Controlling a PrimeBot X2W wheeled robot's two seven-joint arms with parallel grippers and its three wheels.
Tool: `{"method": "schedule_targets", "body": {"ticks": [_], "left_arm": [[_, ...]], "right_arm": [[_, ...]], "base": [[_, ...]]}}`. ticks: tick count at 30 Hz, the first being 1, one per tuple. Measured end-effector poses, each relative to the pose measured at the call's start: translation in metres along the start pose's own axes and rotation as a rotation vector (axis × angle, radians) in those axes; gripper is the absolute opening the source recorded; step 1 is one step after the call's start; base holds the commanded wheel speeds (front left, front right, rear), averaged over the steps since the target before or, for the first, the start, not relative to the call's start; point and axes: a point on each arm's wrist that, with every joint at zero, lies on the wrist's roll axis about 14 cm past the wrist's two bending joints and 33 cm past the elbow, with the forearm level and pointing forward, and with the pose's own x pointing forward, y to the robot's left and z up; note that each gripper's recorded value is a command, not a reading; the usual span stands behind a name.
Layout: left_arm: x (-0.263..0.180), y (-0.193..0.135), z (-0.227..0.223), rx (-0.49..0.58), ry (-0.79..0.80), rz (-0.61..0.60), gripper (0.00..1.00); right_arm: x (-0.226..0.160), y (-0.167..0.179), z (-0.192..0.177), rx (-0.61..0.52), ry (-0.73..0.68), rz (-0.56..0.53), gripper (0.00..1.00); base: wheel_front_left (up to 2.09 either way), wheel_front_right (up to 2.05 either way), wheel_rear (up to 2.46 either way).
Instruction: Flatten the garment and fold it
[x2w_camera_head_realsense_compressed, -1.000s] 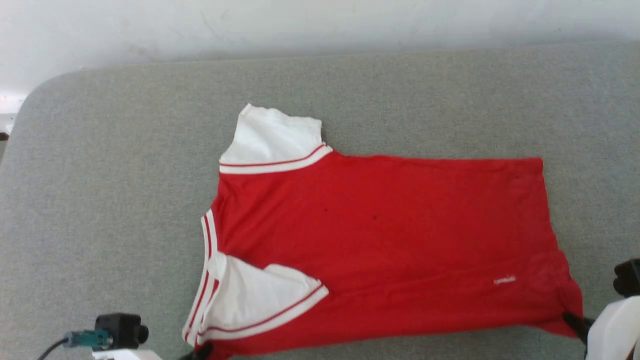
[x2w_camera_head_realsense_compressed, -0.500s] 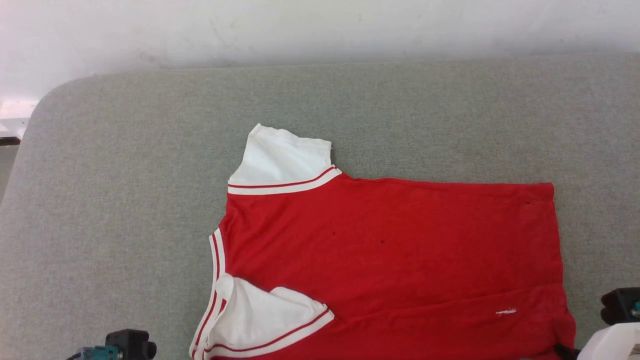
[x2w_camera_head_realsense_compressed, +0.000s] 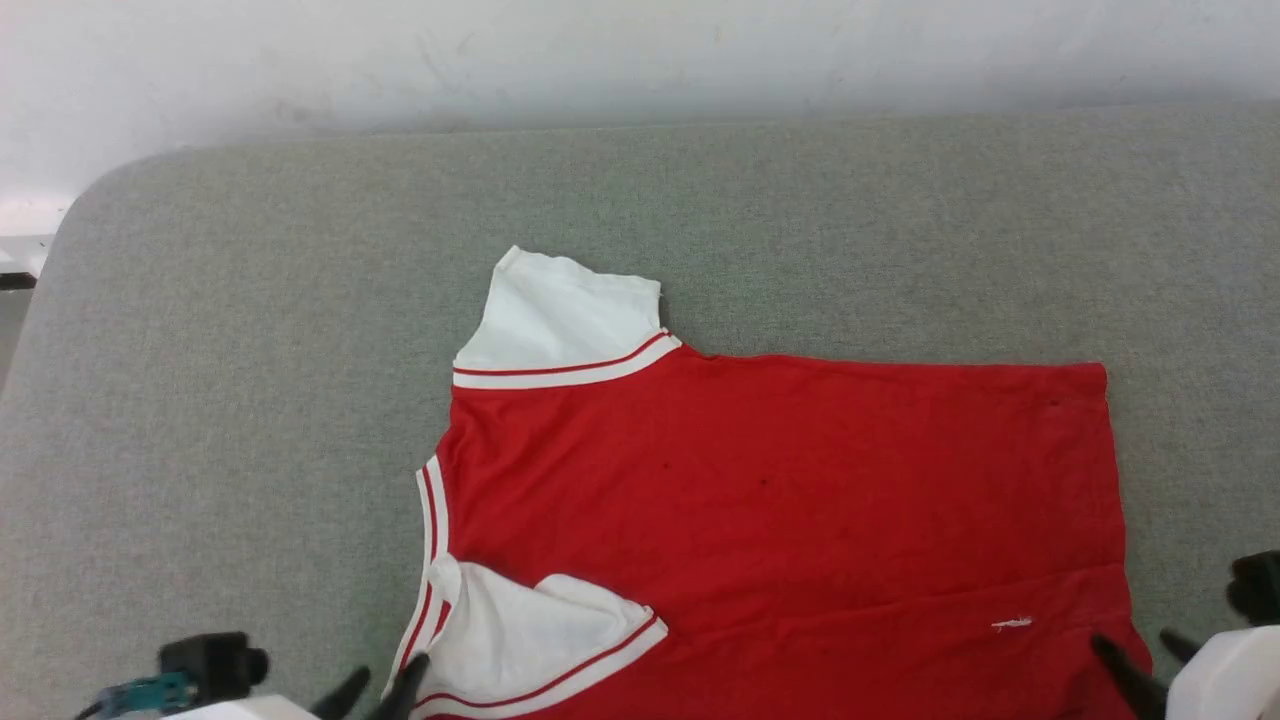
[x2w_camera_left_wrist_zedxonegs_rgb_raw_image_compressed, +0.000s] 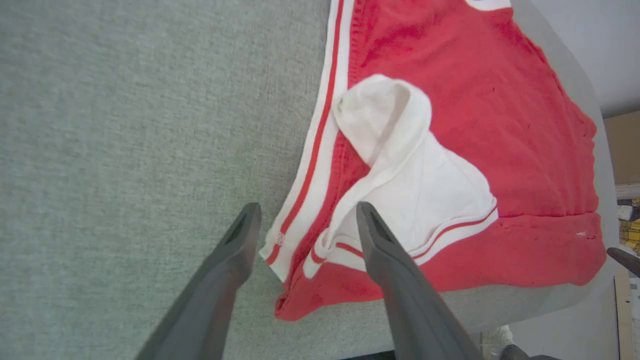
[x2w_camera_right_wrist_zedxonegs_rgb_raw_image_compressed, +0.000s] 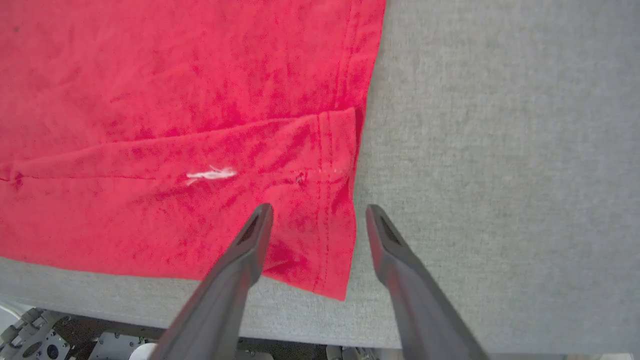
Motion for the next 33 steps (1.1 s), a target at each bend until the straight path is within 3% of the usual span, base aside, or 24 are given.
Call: {"method": "schedule_targets", "body": {"ticks": [3, 6, 10, 17, 23, 28, 33], "left_arm": [[-0.008, -0.001, 0.027, -0.019, -0.127, 0.003, 1.0], [-0.02, 0.005, 0.073, 0.013, -0.35, 0.05, 1.0], [-0.035, -0.005, 0.141, 0.109, -0.661, 0.066, 1.0], [-0.019, -0.053, 0.218, 0.334, -0.899, -0.034, 1.0], [0.035, -0.084, 0.246, 0.517, -0.794, -0.117, 1.0], [0.091, -0.088, 0.241, 0.661, -0.553, -0.148, 1.0], [0.14, -0.077, 0.221, 0.701, -0.287, -0.132, 1.0]], "right_arm": [[-0.007, 0.0, 0.025, -0.001, -0.119, -0.009, 1.0], [-0.018, 0.004, 0.066, -0.028, -0.316, -0.024, 1.0], [-0.029, 0.013, 0.115, -0.099, -0.544, -0.041, 1.0], [-0.024, 0.038, 0.162, -0.158, -0.732, -0.013, 1.0], [0.003, 0.052, 0.167, -0.174, -0.713, 0.019, 1.0], [0.027, 0.053, 0.161, -0.169, -0.666, 0.026, 1.0], [0.045, 0.048, 0.15, -0.165, -0.614, 0.015, 1.0]], "base": [[0.0, 0.0, 0.0], [0.0, 0.0, 0.0], [0.0, 0.0, 0.0], [0.0, 0.0, 0.0], [0.0, 0.0, 0.0], [0.0, 0.0, 0.0], [0.0, 0.0, 0.0]]}}
